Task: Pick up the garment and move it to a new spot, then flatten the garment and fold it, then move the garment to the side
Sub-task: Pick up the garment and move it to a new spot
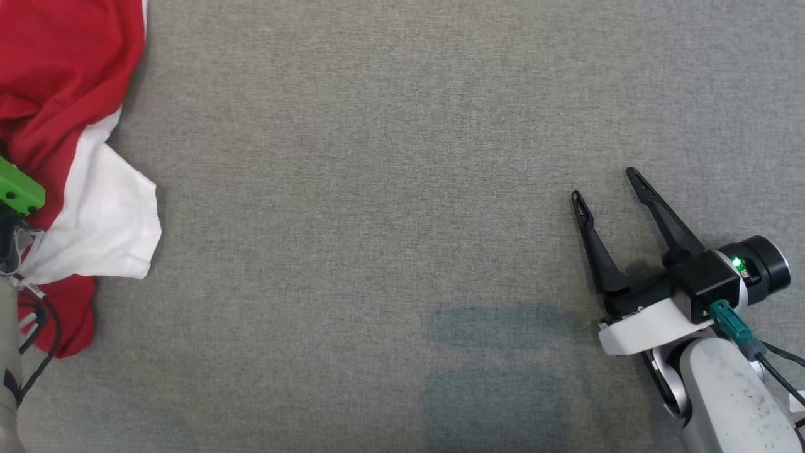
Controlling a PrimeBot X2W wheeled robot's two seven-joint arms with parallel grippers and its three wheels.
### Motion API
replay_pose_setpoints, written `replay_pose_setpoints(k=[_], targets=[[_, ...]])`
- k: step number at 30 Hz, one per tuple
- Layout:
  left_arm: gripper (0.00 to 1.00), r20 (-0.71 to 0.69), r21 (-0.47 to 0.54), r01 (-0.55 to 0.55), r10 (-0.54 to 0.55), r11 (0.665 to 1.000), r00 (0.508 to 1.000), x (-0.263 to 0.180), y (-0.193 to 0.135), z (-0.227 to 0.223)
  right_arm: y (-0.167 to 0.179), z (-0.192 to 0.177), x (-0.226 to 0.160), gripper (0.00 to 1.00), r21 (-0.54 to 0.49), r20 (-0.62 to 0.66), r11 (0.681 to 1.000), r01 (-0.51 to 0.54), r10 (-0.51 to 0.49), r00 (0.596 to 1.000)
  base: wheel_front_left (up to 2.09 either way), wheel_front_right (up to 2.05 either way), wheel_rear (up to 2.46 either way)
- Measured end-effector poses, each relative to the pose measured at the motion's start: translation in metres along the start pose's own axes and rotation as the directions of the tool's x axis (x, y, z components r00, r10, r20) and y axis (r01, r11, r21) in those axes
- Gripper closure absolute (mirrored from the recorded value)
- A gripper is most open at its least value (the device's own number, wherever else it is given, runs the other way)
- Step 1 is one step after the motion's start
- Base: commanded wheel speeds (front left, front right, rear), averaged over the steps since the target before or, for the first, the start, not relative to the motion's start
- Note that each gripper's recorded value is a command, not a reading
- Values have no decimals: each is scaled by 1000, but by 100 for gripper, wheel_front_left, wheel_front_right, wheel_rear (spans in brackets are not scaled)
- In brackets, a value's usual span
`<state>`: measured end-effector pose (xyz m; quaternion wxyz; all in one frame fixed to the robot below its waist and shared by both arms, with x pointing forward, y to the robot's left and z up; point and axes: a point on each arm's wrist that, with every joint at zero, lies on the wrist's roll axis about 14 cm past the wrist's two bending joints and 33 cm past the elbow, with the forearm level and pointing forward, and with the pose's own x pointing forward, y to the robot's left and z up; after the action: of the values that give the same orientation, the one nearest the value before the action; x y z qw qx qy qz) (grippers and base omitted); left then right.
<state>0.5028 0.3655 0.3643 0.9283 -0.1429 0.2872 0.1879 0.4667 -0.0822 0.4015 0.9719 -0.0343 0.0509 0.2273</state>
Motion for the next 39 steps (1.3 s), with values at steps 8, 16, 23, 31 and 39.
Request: replay_pose_setpoints(k=[8,16,23,31,39], targets=[[100,29,10,67,-68,998,997,3,-26,0,-8,-10,-17,0,11,-45,999,47,-46,998,0,0,0],[100,278,124,152,-181,981,943,-37,-38,78,9,9,-23,0,41,-14,999,33,-32,999,0,0,0],[100,433,174,188,-246,967,867,-91,-31,145,24,34,-30,0,66,39,997,26,-28,999,0,0,0],[100,531,242,287,-374,927,760,-160,-51,191,29,50,-45,0,82,70,995,47,-53,996,0,0,0],[100,594,310,386,-494,869,635,-233,-89,220,25,65,-58,0,90,103,993,80,-89,991,0,0,0]])
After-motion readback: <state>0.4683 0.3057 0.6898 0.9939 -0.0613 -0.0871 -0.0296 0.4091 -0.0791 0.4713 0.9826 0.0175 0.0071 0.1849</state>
